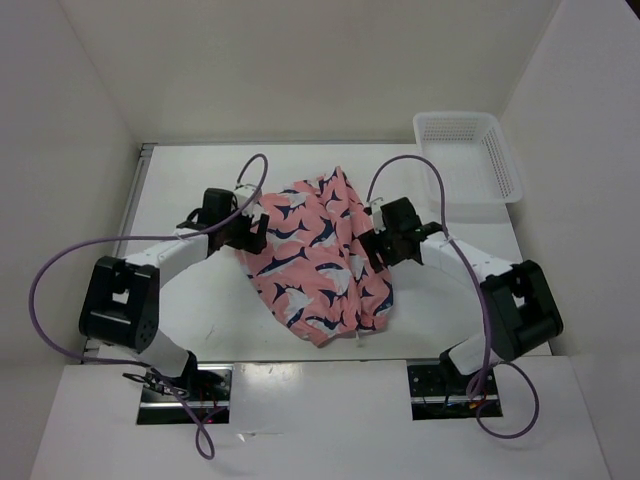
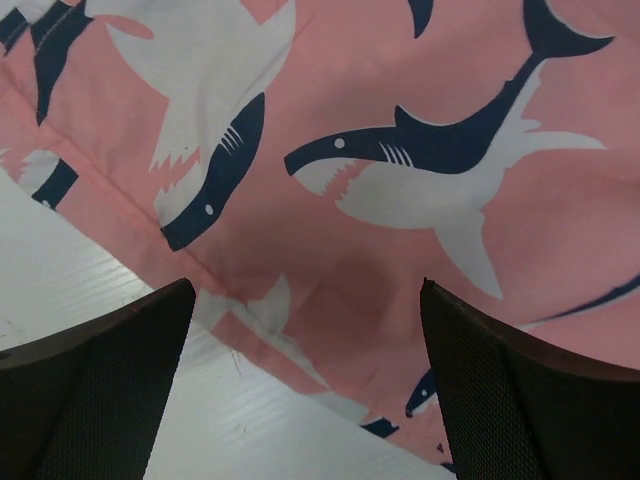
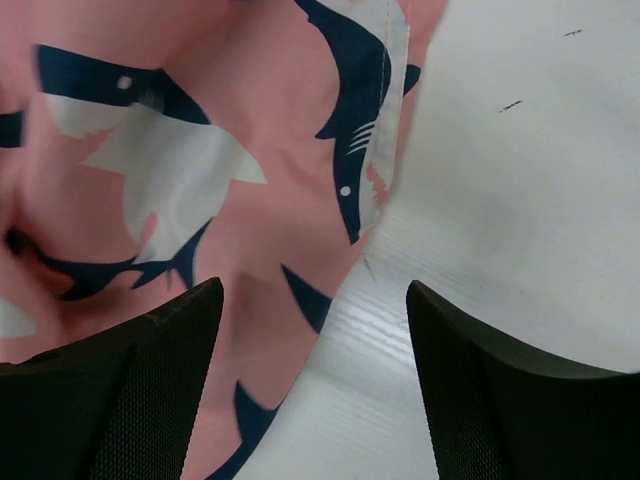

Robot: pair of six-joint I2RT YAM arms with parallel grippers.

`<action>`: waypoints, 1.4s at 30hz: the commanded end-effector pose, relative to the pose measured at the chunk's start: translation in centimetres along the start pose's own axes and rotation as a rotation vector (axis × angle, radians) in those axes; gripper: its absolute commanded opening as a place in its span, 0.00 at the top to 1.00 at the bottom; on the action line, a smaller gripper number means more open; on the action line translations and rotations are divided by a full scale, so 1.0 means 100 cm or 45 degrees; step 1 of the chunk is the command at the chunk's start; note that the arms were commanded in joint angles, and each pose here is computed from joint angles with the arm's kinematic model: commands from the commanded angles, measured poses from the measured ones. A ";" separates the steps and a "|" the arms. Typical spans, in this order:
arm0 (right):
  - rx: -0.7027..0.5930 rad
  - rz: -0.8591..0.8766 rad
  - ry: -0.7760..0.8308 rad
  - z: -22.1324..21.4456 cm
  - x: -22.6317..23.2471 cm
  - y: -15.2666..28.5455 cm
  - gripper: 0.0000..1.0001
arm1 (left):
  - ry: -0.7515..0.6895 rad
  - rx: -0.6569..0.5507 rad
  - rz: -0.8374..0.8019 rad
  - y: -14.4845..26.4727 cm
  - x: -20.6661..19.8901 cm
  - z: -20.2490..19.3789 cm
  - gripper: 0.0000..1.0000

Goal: Fold and stack the shorts
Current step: Move the shorts to the center of the board

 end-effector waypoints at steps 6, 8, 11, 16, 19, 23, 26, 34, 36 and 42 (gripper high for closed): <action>0.108 -0.009 0.123 -0.028 -0.007 -0.042 0.28 | -0.048 -0.081 0.157 -0.031 0.016 -0.006 0.00; 0.085 0.001 0.127 -0.015 -0.008 -0.046 0.38 | -0.043 -0.033 0.162 -0.033 0.018 -0.018 0.00; 0.055 -0.007 0.127 0.004 -0.013 -0.059 0.73 | -0.044 0.034 0.145 -0.033 0.015 -0.039 0.09; 0.045 -0.083 0.154 0.037 -0.034 -0.087 1.00 | -0.038 0.085 0.118 -0.023 0.011 -0.051 0.53; -0.106 -0.176 0.139 0.102 -0.056 -0.093 1.00 | -0.040 0.143 0.116 -0.012 0.007 -0.064 0.75; -0.316 -0.378 0.067 0.204 -0.097 -0.107 0.96 | -0.024 0.278 0.130 0.012 0.006 -0.087 0.79; -0.485 -0.559 -0.009 0.270 -0.128 -0.095 0.75 | -0.010 0.365 0.116 0.031 0.002 -0.098 0.79; -0.641 -0.551 -0.065 0.309 -0.125 -0.024 0.16 | 0.035 0.365 -0.247 0.074 -0.053 -0.067 0.35; -0.599 -0.422 0.015 0.284 -0.104 -0.005 0.07 | 0.000 0.246 -0.226 0.076 -0.052 -0.046 0.25; -0.320 0.104 0.143 0.149 -0.017 0.022 0.16 | -0.025 0.087 0.088 0.092 -0.013 -0.028 0.22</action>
Point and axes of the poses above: each gripper's point midway between its finger pads, its own y axis back along the fingers, its own x axis along the line the jaws close on, z = x × y, the point moved 2 cm from there along y, back along the fingers, and after that the axes turned 9 degrees about y, right-handed, at the moved point
